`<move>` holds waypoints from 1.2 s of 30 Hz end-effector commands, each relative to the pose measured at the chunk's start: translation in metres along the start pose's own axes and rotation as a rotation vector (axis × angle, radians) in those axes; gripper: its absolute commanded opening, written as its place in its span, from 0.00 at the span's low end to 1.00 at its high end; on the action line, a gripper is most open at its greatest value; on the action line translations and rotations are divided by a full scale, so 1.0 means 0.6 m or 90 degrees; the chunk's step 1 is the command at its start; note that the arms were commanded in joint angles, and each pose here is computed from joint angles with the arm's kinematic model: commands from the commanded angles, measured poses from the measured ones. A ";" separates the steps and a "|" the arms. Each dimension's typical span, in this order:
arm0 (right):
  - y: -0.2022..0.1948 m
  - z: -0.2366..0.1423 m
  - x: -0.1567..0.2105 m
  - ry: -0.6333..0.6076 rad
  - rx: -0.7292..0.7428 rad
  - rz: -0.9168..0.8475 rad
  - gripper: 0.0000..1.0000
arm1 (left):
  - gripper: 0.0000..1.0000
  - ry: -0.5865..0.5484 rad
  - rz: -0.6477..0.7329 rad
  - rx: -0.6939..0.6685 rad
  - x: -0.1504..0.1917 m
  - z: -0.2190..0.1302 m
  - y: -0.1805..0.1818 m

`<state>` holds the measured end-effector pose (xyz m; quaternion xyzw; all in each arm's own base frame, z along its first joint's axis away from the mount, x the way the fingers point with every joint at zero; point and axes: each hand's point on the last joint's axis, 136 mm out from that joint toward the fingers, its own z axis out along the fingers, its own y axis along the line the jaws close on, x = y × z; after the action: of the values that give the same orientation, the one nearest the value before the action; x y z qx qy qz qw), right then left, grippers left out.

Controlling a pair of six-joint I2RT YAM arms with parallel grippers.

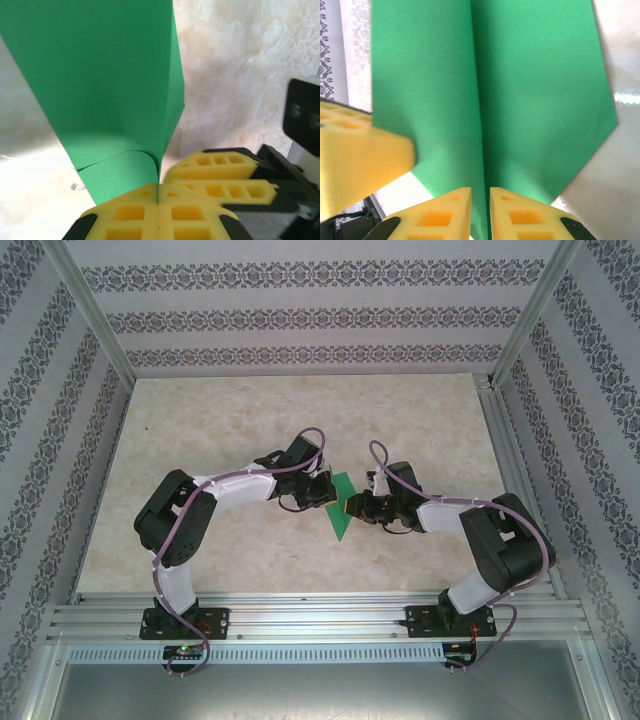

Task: Fold a paper plane with a square sheet of paper (pick it up from the middle)
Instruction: Fourth fold the wing at the center of the table.

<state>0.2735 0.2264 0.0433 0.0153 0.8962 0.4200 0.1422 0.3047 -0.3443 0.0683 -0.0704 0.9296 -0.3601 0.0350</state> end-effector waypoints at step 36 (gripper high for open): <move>0.019 0.012 0.039 -0.116 0.141 -0.278 0.35 | 0.02 0.052 0.010 0.117 -0.015 0.004 -0.009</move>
<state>0.2408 0.2307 0.0326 -0.1147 0.9134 0.2686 0.2836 0.3101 -0.3473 0.0686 -0.0461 0.9008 -0.4318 0.0030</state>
